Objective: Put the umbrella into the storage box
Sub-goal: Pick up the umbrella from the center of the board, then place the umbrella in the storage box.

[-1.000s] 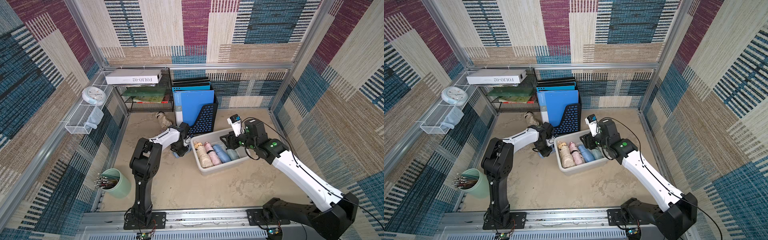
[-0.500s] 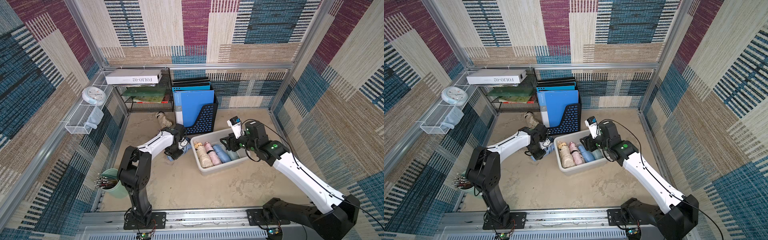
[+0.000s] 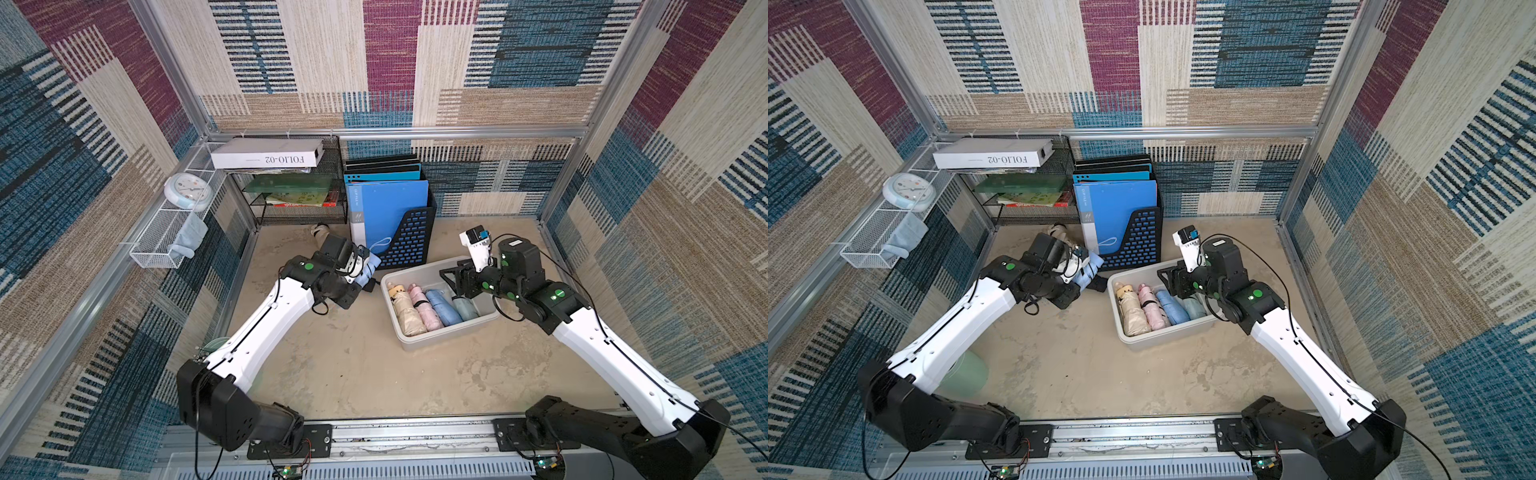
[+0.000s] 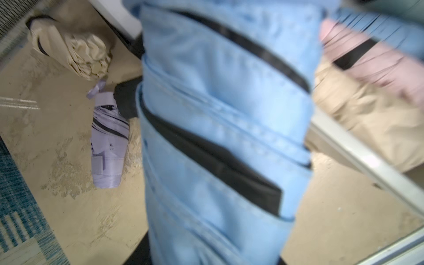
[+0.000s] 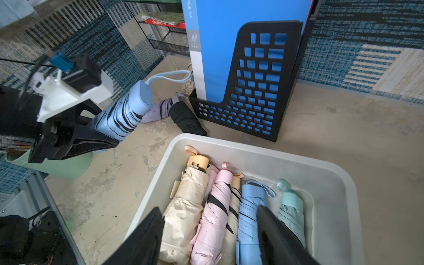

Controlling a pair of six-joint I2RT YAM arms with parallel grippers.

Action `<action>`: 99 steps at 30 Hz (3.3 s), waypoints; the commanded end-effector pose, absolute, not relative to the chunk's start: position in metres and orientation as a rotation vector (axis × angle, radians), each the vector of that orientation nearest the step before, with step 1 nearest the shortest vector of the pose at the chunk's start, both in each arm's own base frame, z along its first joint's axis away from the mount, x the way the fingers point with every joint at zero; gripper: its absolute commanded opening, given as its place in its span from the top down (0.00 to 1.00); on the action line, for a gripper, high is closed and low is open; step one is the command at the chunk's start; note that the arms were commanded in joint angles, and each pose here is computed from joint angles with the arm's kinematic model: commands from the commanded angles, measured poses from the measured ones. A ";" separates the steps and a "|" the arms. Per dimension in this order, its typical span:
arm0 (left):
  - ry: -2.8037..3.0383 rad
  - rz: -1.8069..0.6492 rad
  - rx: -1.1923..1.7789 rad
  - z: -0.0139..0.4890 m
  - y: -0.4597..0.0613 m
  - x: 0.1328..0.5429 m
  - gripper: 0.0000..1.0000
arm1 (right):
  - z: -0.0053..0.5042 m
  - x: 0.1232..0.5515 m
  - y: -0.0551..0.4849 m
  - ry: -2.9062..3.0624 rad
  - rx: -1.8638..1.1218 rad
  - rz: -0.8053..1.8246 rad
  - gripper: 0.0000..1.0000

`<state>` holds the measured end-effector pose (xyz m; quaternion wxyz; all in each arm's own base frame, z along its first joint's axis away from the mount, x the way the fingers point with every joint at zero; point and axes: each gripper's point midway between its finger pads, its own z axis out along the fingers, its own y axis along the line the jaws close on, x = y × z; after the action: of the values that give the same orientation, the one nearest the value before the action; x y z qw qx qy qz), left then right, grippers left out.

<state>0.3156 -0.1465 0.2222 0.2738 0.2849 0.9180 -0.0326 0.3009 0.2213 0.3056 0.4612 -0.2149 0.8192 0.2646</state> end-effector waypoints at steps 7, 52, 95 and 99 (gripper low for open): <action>2.072 -0.436 0.553 0.313 -0.212 0.322 0.69 | 0.355 0.300 0.259 1.889 -0.414 0.991 0.30; 1.945 -0.507 0.465 0.316 -0.259 0.318 0.57 | 0.347 0.326 0.366 1.859 -0.377 1.216 0.65; 2.451 -0.803 -0.416 0.180 -0.240 0.300 0.22 | 0.174 0.336 0.224 2.529 -0.625 0.673 0.76; 2.499 -0.812 -0.422 0.166 -0.245 0.300 0.28 | 0.153 0.329 0.227 2.610 -0.672 0.710 0.76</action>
<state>0.3002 -0.2356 0.1653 0.2518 -0.1559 0.9150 -0.2741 0.3398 0.2217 0.1575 0.2050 -0.2176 0.9260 0.2306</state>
